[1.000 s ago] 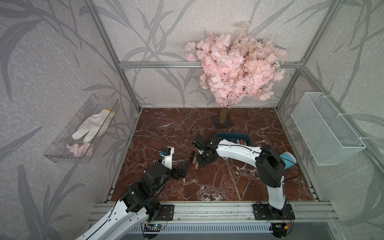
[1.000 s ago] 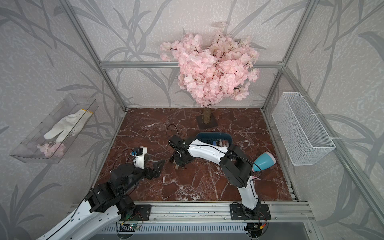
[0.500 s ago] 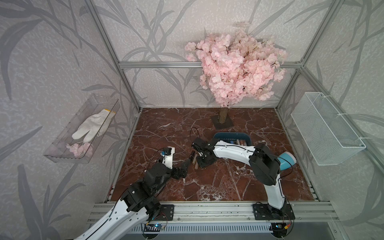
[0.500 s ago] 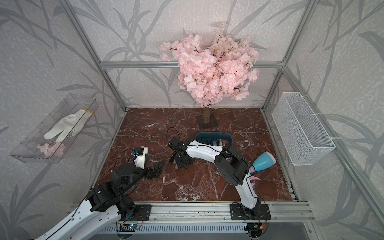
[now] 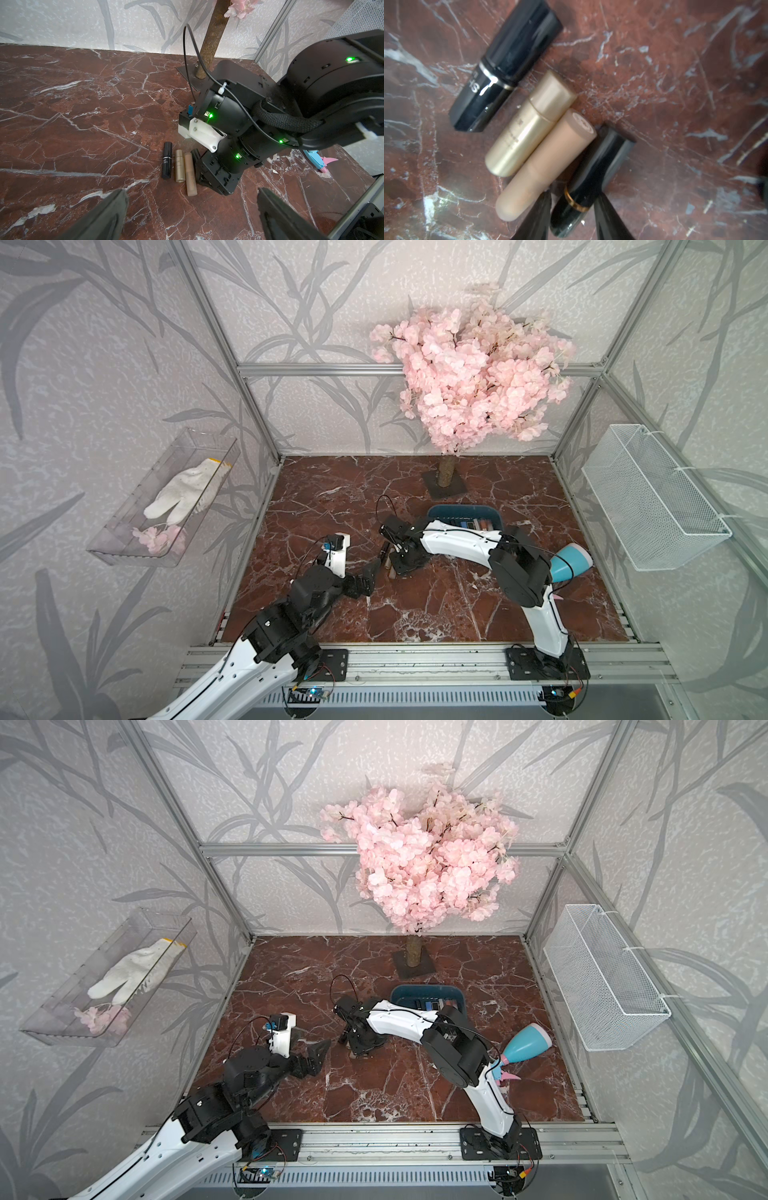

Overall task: Put the lipstick into the storage box
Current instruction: Pick up the lipstick at the center of the board.

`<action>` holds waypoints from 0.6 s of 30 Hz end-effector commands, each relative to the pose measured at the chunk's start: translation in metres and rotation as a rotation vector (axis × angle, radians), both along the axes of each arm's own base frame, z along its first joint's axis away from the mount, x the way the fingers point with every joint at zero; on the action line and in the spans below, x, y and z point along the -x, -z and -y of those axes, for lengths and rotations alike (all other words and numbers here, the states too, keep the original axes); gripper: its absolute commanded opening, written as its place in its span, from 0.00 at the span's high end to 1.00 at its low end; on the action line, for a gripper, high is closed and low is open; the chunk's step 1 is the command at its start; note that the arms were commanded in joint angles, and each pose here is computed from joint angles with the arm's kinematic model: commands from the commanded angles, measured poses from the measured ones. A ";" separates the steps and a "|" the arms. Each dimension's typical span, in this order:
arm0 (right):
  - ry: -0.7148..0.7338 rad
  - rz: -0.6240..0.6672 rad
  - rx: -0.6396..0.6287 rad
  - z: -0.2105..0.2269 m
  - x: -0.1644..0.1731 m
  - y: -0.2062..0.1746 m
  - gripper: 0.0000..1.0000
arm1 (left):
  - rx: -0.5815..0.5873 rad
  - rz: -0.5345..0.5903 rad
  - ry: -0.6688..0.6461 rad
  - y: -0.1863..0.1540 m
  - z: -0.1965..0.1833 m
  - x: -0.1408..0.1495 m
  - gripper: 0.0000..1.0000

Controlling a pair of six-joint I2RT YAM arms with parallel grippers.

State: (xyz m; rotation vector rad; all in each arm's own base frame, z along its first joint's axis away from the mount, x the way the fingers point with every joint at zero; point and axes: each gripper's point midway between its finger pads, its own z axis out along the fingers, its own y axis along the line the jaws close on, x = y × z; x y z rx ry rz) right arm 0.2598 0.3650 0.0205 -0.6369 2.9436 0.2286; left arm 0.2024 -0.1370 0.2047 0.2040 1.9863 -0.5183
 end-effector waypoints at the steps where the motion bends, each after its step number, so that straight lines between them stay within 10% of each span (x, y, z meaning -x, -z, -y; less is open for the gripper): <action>1: 0.009 0.005 0.044 0.011 -0.010 0.006 0.61 | -0.025 0.004 -0.010 0.005 -0.002 -0.002 0.00; 18: 0.025 0.022 0.055 0.027 -0.025 -0.001 0.81 | -0.024 0.006 -0.003 0.005 0.002 -0.006 0.00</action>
